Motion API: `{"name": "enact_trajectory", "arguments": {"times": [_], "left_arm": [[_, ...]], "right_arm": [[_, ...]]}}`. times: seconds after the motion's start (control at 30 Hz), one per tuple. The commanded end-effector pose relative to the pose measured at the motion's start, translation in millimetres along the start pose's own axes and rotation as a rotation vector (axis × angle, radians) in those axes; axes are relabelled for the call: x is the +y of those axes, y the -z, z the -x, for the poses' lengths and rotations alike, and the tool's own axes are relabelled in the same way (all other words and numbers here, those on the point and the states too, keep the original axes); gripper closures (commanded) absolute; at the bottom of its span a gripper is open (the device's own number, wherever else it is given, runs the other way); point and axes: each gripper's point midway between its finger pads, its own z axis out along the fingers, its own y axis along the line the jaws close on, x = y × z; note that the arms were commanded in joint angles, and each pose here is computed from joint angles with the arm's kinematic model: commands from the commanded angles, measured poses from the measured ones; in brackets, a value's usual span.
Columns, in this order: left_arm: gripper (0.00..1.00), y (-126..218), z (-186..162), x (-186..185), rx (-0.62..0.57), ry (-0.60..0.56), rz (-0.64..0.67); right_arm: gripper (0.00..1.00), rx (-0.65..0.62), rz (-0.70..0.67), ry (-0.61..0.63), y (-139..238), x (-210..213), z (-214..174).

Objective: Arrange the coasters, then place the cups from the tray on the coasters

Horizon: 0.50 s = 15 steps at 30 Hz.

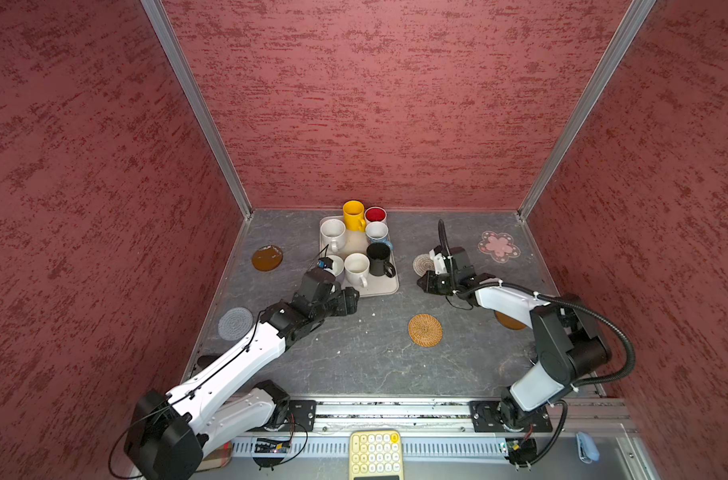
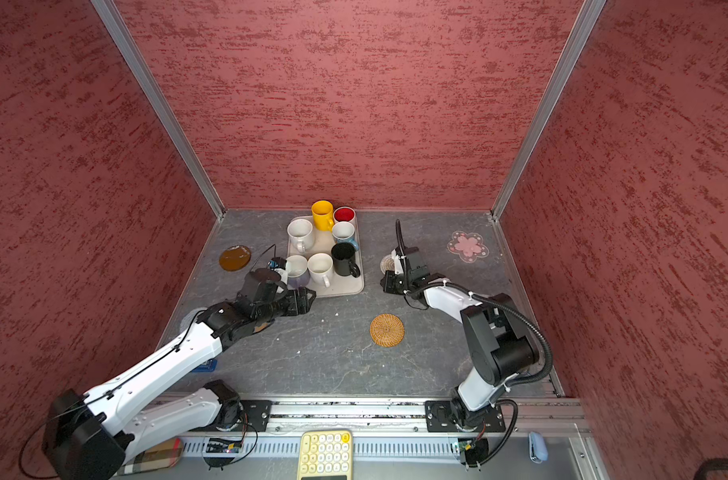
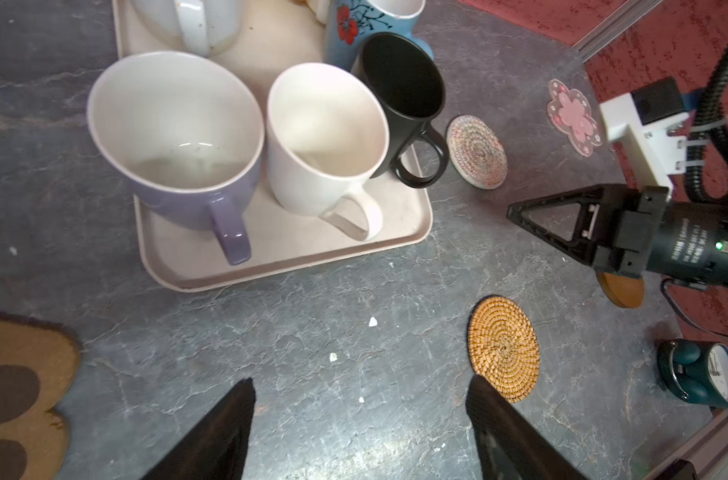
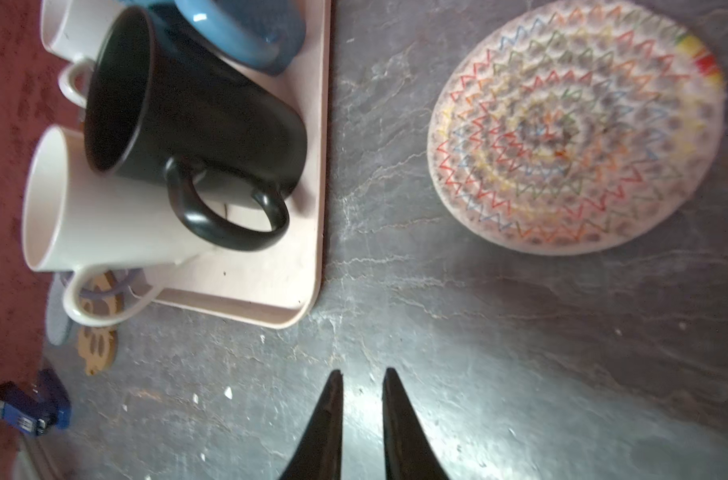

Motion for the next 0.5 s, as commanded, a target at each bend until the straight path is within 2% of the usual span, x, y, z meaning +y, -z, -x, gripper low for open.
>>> {"name": "enact_trajectory", "arguments": {"times": [0.0, 0.2, 0.33, 0.47], "left_arm": [[0.19, -3.4, -5.3, 3.1, 0.025, 0.019, -0.018], [0.11, -15.3, -1.7, 6.7, 0.024, 0.017, -0.033], [0.0, -14.7, 4.0, 7.4, 0.008, -0.005, -0.031], [0.0, -8.3, 11.2, 10.3, -0.021, -0.012, -0.008]], "right_arm": [[0.94, 0.015, -0.052, 0.024, 17.6, -4.9, -20.5], [0.95, 0.068, -0.11, 0.048, 38.7, -6.1, -69.8], [0.95, 0.106, -0.12, 0.056, 46.5, -0.4, -98.9], [0.95, 0.14, -0.124, 0.048, 46.0, -1.4, -121.8]]}}
